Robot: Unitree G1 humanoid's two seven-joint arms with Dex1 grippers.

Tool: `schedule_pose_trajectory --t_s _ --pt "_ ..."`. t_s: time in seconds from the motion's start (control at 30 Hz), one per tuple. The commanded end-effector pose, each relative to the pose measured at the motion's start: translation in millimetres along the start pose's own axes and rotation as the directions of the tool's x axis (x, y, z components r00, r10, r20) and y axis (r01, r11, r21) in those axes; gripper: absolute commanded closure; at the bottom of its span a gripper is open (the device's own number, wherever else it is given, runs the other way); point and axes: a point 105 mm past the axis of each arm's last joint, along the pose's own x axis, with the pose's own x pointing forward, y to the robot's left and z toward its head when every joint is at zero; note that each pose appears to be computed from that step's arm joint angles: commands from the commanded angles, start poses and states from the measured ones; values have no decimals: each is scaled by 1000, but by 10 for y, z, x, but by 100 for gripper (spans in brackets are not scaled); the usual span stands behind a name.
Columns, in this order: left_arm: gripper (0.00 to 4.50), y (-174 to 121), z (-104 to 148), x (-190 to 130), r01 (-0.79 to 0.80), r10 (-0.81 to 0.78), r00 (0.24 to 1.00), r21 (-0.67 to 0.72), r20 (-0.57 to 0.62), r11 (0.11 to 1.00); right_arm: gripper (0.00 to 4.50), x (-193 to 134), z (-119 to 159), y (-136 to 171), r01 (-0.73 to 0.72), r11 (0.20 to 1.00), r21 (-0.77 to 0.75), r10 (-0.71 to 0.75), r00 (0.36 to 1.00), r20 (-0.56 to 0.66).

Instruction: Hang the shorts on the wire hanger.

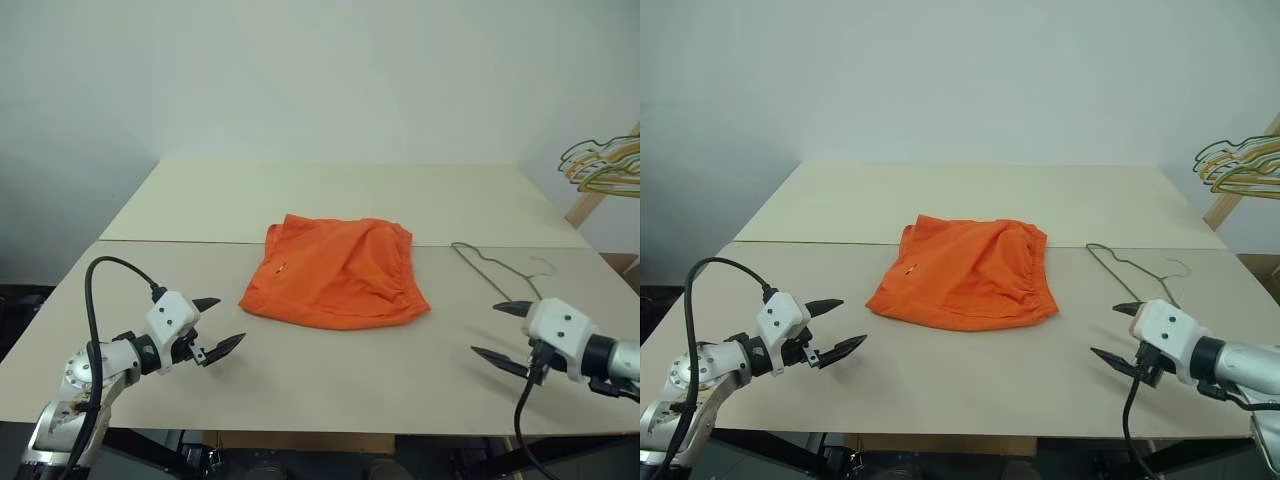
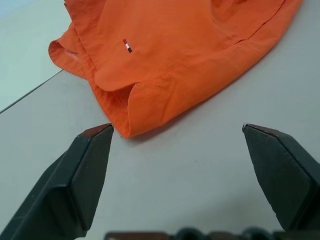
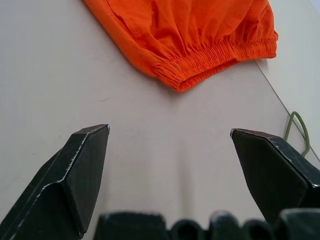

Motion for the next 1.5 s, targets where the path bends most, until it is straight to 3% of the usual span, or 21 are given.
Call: schedule_pose_trajectory --t_s 0.03,0.6,0.67,0.93,1.13,1.43,1.5 --pt "1 55 143 -6 -2 0 999 43 38 999 3 -25 101 -83 25 998 -53 -23 999 25" --pt "1 83 173 45 -13 11 999 74 32 997 3 23 110 -134 35 997 -65 -33 999 37" --pt "1 79 170 47 -11 9 999 69 32 998 3 65 206 -163 34 988 -153 -24 997 68" --pt "1 -20 81 73 61 -60 998 94 -22 994 3 448 332 -138 -61 833 -550 72 997 -3" --pt "1 -42 47 108 78 -75 997 103 -34 992 3 902 454 -139 -74 711 -699 106 994 2" --pt "1 -76 52 138 82 -79 996 107 -28 991 3 1362 383 -130 -143 679 -720 174 984 -31" --pt "0 -83 49 138 80 -77 997 109 -29 991 40 1412 349 -122 -165 675 -719 188 981 -49"
